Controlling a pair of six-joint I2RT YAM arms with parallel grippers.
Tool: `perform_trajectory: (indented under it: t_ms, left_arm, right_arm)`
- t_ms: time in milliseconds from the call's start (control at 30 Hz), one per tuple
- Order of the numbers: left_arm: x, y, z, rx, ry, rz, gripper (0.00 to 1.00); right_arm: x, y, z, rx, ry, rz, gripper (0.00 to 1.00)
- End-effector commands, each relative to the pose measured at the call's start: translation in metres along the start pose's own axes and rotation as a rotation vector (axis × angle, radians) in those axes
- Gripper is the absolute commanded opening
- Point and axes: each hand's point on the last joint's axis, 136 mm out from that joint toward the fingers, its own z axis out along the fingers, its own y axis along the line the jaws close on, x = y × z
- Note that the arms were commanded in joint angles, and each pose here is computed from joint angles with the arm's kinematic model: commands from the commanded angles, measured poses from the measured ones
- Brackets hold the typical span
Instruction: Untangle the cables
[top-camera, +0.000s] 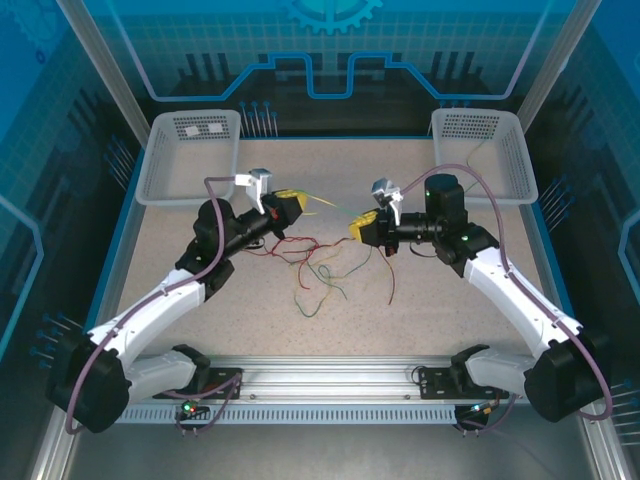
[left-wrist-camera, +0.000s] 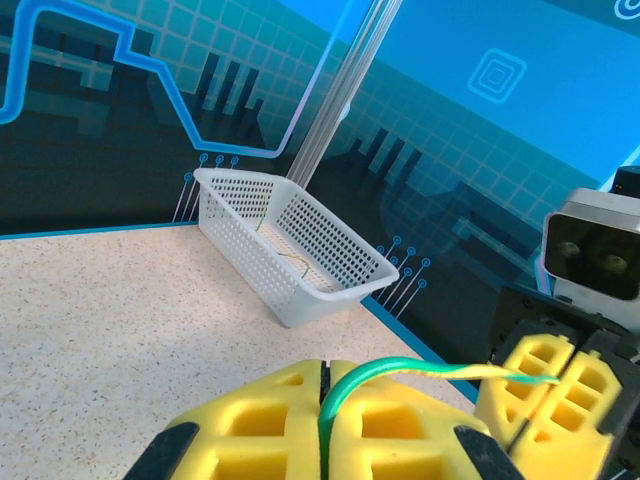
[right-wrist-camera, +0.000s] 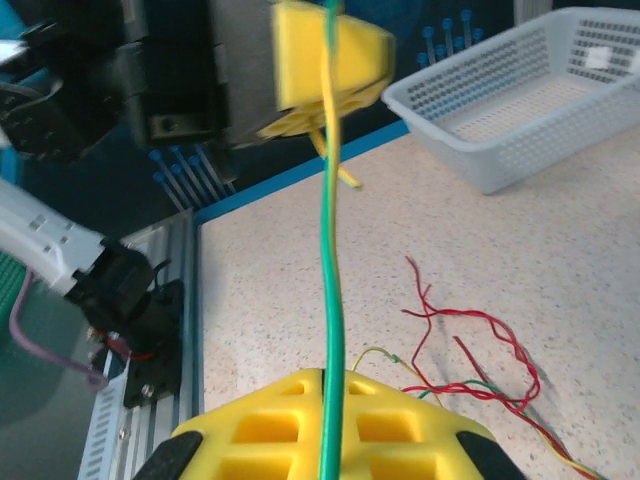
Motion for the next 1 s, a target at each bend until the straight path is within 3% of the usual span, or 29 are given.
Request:
perform_trajectory:
  t_ms: [0,133,267,500,667,833,967]
  left_arm:
    - [-0.003,-0.003,0.001,0.013,-0.007,0.019,0.0]
    - [0.028,-0.033,0.025,0.151,0.127,0.053,0.0]
    - [0.066,-0.045,0.047,0.173,0.235,0.082,0.0]
    - [0.13,-0.073,0.09,0.261,0.393,0.069,0.0]
    - [0.15,-0.08,0.108,0.291,0.425,0.02,0.0]
    - [0.144,-0.087,0.106,0.327,0.406,0.045,0.0]
    - [0.133,-0.095,0.1,0.356,0.372,0.057,0.0]
  right_arm:
    - [-0.018,-0.019,-0.006,0.13,-0.074,0.014,0.0]
    - [-0.052,-0.036,-0.015,0.244,-0.227,0.067,0.0]
    - [-0.084,-0.056,-0.033,0.37,-0.399,0.155,0.0]
    - [-0.108,-0.058,-0.041,0.416,-0.57,0.23,0.0]
    - [-0.11,-0.058,-0.046,0.437,-0.597,0.252,0.0]
    - [-0.11,-0.058,-0.059,0.5,-0.609,0.228,0.0]
    - [-0.094,-0.072,-0.058,0.567,-0.532,0.264,0.0]
